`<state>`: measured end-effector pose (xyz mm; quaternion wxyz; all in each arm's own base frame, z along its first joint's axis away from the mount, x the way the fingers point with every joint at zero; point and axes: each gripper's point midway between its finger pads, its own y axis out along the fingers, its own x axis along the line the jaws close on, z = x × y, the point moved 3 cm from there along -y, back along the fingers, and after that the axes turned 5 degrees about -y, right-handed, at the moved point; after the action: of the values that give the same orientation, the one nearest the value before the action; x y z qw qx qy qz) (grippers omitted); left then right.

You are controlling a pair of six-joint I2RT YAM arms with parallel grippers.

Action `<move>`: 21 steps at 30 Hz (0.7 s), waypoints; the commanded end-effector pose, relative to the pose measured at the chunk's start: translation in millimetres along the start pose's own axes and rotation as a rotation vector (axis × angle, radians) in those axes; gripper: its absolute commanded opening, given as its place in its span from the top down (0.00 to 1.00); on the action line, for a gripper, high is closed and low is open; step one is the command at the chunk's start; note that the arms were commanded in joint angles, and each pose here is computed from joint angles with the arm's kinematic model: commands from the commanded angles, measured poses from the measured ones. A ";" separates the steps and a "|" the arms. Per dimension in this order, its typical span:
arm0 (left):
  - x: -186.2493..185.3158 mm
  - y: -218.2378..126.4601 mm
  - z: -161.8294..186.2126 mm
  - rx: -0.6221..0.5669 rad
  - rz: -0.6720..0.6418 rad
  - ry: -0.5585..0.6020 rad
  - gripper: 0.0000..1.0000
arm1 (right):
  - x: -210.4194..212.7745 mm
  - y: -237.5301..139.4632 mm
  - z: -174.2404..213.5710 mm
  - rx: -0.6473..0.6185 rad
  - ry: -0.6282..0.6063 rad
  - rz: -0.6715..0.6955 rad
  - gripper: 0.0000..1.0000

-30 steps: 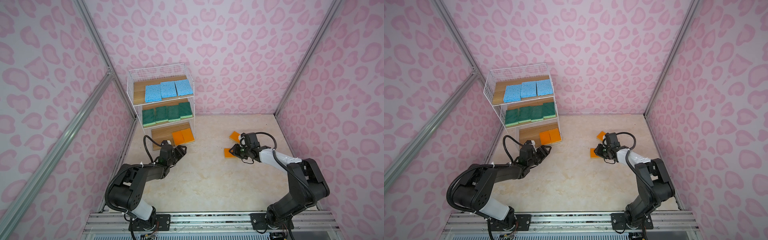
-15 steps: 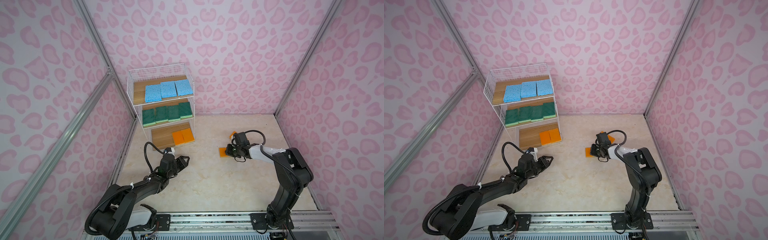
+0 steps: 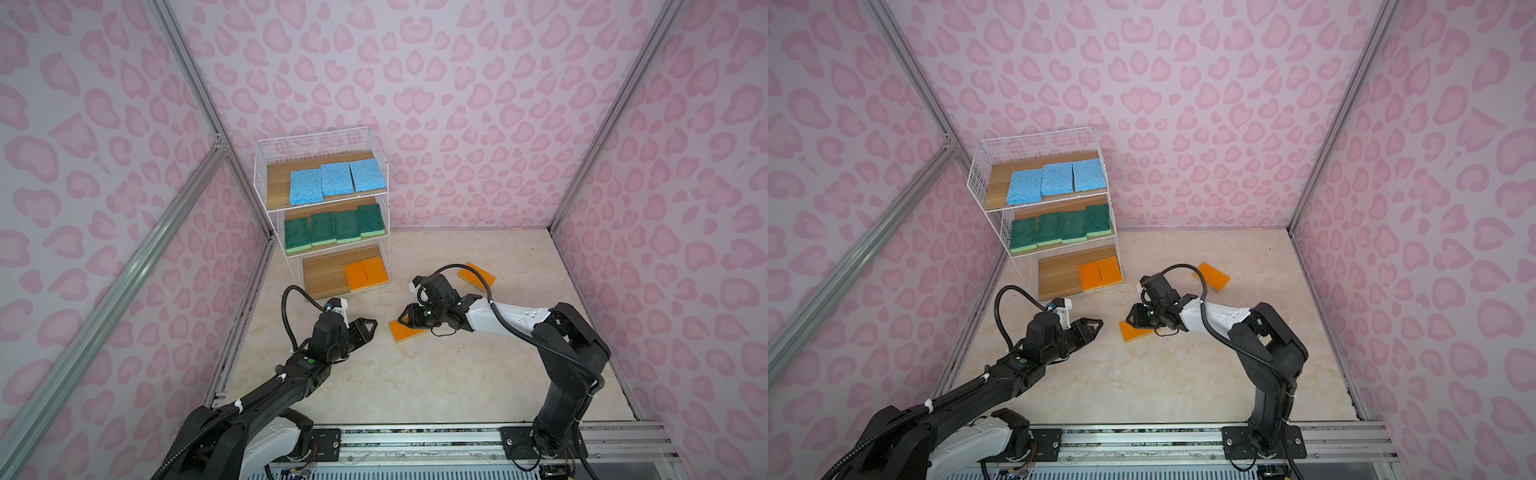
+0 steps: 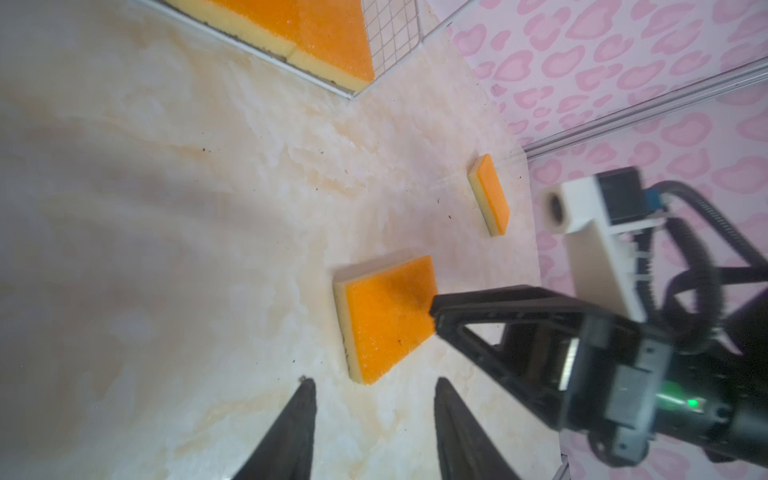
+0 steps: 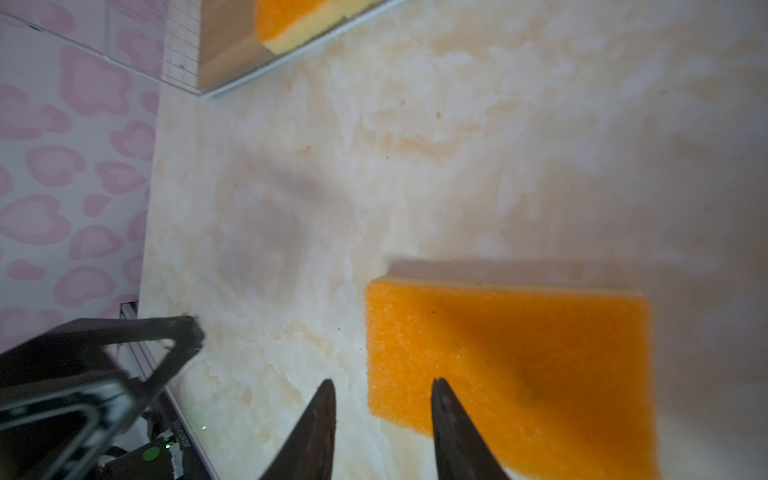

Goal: Place and organize the cleaning sponges onto the shelf
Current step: 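Grasp the orange sponge on the table with the left gripper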

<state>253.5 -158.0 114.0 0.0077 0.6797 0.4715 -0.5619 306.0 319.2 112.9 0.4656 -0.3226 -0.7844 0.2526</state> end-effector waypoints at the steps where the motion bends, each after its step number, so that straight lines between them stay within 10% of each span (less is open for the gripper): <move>1: 3.8 0.5 9.9 0.042 -0.012 0.042 0.52 | 9.7 -17.6 -11.4 -0.037 0.001 -0.062 0.55; 21: -13.4 84.4 20.2 0.287 -0.056 0.178 0.44 | -93.0 -69.1 16.7 -0.030 0.168 0.054 0.52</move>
<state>292.5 -217.8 76.5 -0.1322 0.7001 0.4208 -0.5615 311.9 205.7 104.5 0.5166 -0.3812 -0.7349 0.2186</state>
